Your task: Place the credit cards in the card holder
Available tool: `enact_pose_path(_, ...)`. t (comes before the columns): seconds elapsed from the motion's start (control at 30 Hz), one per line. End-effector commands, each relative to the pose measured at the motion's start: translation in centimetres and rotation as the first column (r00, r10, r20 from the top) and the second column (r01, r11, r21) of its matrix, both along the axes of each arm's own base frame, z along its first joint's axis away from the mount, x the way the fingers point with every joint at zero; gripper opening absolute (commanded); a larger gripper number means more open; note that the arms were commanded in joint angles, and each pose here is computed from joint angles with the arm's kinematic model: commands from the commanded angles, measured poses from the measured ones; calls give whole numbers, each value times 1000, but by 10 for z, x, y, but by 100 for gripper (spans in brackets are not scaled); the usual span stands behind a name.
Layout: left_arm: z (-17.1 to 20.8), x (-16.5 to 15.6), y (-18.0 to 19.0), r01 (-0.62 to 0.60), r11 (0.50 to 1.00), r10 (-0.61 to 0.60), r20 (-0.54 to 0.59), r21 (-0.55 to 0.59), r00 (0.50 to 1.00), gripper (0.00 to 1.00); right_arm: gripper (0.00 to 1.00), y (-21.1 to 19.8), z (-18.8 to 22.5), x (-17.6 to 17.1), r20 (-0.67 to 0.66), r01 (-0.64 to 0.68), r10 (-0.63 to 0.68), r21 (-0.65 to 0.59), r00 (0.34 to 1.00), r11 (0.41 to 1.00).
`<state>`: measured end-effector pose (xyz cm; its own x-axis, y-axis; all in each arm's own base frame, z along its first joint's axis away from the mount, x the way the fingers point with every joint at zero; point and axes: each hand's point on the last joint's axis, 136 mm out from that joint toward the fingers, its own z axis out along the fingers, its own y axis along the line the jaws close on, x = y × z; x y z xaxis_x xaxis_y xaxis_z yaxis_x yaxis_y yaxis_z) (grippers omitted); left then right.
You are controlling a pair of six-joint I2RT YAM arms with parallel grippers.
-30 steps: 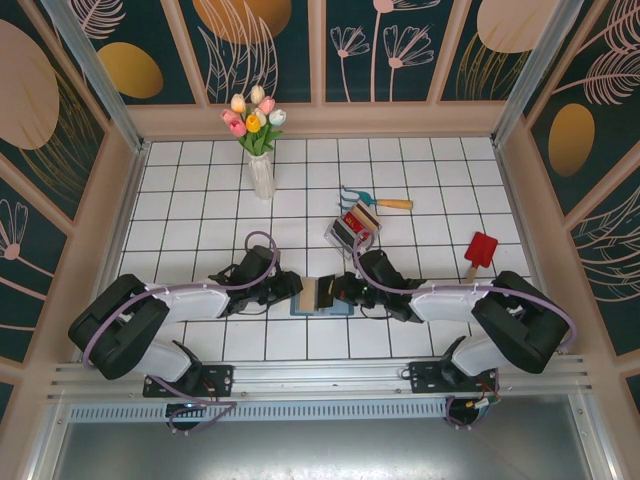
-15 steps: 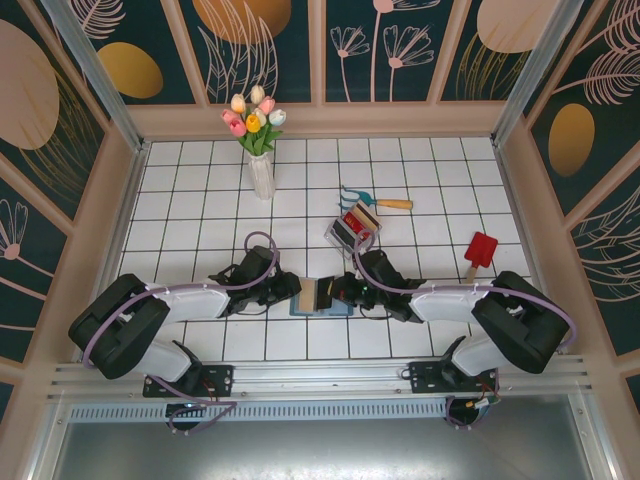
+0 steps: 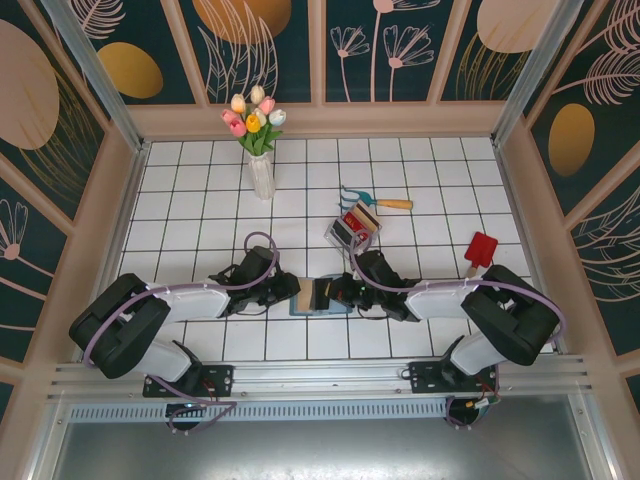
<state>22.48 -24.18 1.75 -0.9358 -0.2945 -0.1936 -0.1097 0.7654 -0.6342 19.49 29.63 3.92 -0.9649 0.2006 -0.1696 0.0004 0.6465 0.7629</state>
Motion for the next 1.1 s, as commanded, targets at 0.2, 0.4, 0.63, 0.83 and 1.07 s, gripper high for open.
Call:
enact_pose_path(0.2,-14,-15,3,19,999,-17,-59,26,998,29,2,-14,-4,-21,-49,-33,31,-44,998,998)
enact_pose_path(0.4,-14,-15,1,24,999,-23,-59,22,998,28,2,-3,-8,-23,-73,-64,62,-20,995,998)
enact_pose_path(0.63,-13,-16,1,21,1000,-20,-59,17,998,28,2,9,-6,-13,-54,-49,49,13,997,999)
enact_pose_path(0.83,-11,-16,1,11,1000,-11,-63,0,998,28,2,22,-1,-5,-48,-49,51,48,998,998)
enact_pose_path(1.07,-6,-17,-1,-7,999,5,-55,-36,998,28,6,37,2,1,-57,-40,44,78,997,996)
